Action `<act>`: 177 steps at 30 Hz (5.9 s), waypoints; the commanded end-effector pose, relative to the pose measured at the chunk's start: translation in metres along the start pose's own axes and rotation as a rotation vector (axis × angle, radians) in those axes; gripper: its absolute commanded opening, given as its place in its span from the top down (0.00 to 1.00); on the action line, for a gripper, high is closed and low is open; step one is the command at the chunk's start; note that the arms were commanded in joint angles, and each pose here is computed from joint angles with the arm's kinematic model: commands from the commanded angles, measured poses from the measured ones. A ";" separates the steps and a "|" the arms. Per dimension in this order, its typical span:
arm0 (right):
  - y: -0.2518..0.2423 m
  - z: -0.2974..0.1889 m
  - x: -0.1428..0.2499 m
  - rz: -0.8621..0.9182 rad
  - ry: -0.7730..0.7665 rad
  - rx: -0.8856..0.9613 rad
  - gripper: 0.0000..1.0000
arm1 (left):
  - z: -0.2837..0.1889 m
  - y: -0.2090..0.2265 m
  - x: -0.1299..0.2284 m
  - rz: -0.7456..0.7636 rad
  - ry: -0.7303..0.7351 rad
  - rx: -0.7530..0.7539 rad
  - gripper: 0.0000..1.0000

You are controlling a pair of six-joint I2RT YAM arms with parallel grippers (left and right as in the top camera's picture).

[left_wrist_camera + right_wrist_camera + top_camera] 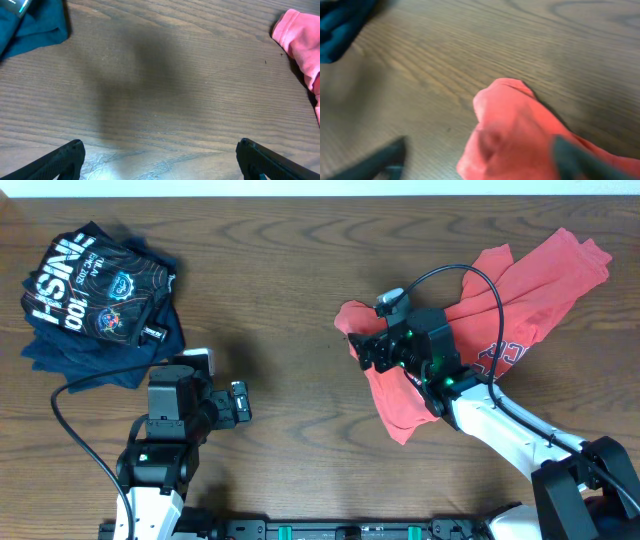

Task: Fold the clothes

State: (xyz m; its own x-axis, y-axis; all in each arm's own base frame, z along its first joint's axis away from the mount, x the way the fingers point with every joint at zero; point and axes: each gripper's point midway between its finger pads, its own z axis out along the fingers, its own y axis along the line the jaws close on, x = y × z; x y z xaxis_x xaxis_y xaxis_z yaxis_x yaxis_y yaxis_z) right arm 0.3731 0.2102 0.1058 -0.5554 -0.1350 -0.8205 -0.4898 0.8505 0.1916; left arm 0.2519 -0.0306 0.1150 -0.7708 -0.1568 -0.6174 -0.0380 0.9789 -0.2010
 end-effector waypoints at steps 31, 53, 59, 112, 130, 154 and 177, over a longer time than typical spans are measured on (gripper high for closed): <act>-0.224 -0.179 0.092 0.522 0.276 0.954 0.01 | 0.112 -0.174 0.001 0.110 0.012 0.503 0.01; -0.220 -0.178 0.098 0.540 0.302 0.927 0.01 | 0.159 -0.274 -0.006 0.055 -0.012 0.673 0.63; -0.220 -0.178 0.099 0.541 0.307 0.924 0.01 | 0.156 -0.271 -0.026 0.038 -0.048 0.675 0.94; -0.246 -0.039 0.086 0.699 0.029 0.572 0.99 | -0.019 -0.183 -0.047 0.260 -0.016 0.511 0.94; -0.229 -0.217 -0.075 0.525 -0.478 0.667 0.99 | -0.085 -0.148 -0.127 0.340 -0.479 0.299 0.94; -0.202 -0.312 -0.108 0.337 -0.652 0.849 0.99 | -0.167 -0.119 -0.175 0.244 -0.822 0.199 0.94; -0.289 -0.161 -0.038 0.483 -0.297 0.743 0.41 | 0.080 -0.105 -0.208 0.103 -0.395 0.097 0.11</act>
State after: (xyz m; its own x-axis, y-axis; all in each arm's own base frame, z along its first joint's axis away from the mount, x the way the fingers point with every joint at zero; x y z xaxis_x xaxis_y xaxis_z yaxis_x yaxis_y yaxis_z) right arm 0.4282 -0.1011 0.1662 -0.3418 0.3652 -0.8659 0.3377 0.9076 0.2495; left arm 0.4712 -0.1046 0.2045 -0.4258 -0.1164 -0.8973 0.0657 0.9851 -0.1590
